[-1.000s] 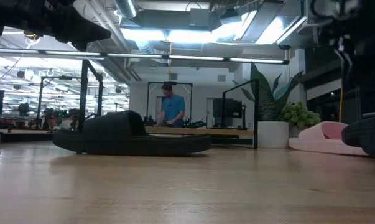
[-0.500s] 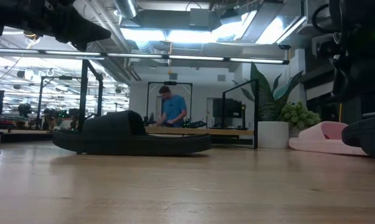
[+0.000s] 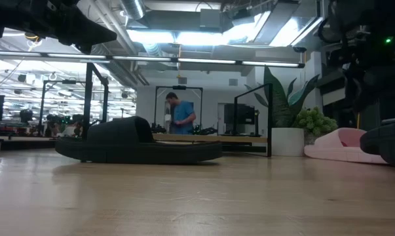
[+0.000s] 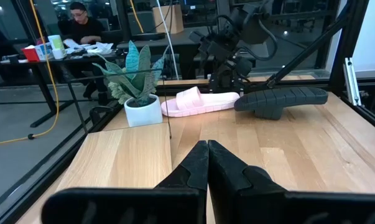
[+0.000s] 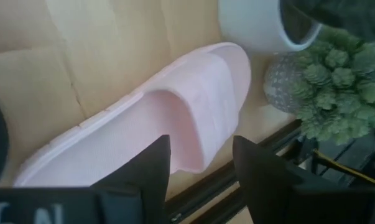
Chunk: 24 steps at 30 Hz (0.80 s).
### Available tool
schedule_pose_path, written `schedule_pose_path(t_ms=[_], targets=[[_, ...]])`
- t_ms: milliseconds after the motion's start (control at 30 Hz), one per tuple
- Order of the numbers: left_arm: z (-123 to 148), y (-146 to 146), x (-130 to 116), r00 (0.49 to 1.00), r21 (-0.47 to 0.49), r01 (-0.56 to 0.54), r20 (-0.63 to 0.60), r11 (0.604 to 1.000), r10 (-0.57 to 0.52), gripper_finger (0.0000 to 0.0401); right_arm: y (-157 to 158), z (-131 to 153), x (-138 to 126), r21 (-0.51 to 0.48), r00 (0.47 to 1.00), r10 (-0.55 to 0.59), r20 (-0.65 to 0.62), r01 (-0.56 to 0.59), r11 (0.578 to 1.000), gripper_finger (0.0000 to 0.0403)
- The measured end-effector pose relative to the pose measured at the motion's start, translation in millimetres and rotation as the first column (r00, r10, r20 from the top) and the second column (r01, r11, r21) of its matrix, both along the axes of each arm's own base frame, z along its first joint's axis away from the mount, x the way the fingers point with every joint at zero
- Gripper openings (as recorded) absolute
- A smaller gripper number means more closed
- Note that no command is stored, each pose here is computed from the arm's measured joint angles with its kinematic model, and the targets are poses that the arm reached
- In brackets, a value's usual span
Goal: Pick and place slides into the shelf
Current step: Put the top pink slide on the shelf
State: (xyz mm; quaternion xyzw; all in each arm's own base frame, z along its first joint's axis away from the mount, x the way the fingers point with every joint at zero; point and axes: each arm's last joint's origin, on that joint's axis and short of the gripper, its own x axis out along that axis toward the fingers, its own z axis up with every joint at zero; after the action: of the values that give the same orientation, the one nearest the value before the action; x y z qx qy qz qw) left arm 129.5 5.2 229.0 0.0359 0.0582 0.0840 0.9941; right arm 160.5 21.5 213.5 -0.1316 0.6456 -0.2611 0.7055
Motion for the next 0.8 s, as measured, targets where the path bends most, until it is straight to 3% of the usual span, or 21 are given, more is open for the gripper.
schedule_pose_path(t_ms=[467,800], targets=[[-0.9,0.0,-0.1,1.000,0.002,0.000,-0.009,1.000,0.000,0.0000,-5.1,-5.6,1.3,0.073,1.000,0.005,-0.028,-0.003,0.997,0.0171],[-0.8,0.0,-0.1,1.000,0.001,0.000,-0.009,1.000,0.000,0.0000,-5.0,-6.1,1.6,0.073,1.000,0.002,-0.026,0.000,0.997,0.0171]])
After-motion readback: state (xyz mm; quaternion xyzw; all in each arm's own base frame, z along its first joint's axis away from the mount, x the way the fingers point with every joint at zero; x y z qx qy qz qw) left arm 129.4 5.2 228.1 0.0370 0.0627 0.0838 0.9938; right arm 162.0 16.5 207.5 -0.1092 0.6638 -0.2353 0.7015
